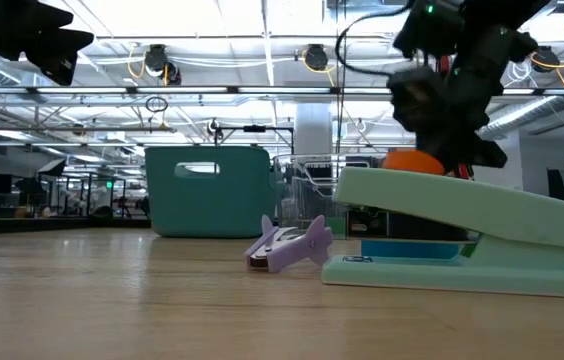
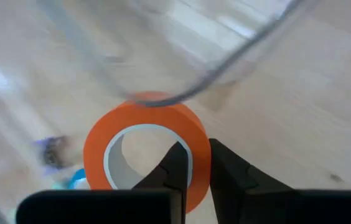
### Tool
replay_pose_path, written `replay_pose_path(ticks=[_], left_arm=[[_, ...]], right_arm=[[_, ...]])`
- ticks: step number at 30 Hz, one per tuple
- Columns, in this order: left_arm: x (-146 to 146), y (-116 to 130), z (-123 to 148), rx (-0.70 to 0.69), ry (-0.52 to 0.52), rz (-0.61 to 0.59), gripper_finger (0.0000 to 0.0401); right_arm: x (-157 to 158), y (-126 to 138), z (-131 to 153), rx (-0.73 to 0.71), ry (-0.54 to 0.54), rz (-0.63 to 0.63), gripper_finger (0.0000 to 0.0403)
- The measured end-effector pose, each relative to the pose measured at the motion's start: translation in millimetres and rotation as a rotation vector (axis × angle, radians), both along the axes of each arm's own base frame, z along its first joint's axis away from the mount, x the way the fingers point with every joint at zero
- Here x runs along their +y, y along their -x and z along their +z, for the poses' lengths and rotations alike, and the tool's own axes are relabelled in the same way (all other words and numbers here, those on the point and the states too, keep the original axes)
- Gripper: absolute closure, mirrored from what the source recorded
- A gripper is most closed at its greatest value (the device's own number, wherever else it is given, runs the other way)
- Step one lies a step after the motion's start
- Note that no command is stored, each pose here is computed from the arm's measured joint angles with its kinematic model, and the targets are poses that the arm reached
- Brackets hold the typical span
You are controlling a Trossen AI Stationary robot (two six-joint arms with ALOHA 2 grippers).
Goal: Pick and place Stapler, Stapler remover, tape
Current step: Put the orange tape into the transparent bin
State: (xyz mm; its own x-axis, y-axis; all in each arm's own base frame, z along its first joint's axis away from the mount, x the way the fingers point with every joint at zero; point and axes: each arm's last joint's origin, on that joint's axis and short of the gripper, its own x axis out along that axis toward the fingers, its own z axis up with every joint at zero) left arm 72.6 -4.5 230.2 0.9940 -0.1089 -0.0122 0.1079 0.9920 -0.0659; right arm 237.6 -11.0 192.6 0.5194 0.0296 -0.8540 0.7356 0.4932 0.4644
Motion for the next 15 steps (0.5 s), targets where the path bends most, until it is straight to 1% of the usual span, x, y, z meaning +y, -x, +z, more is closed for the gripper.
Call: replay_pose_path(ticks=[6,11,15], left_arm=[[0.0,0.0,0.3,-0.003,-0.001,0.0,0.0244],[0.2,0.0,0.3,-0.003,-0.003,0.005,0.0244],[0.2,-0.1,0.5,-0.005,0.0,0.008,0.0244]], right_arm=[[0.9,-2.7,2.4,-0.039,-0.022,0.015,0.0372],[1.1,-8.6,5.6,-0.108,-0.041,0.036,0.0372],[5.1,-12.1,10.0,-0.168,-0.118,0.096,0.0372]])
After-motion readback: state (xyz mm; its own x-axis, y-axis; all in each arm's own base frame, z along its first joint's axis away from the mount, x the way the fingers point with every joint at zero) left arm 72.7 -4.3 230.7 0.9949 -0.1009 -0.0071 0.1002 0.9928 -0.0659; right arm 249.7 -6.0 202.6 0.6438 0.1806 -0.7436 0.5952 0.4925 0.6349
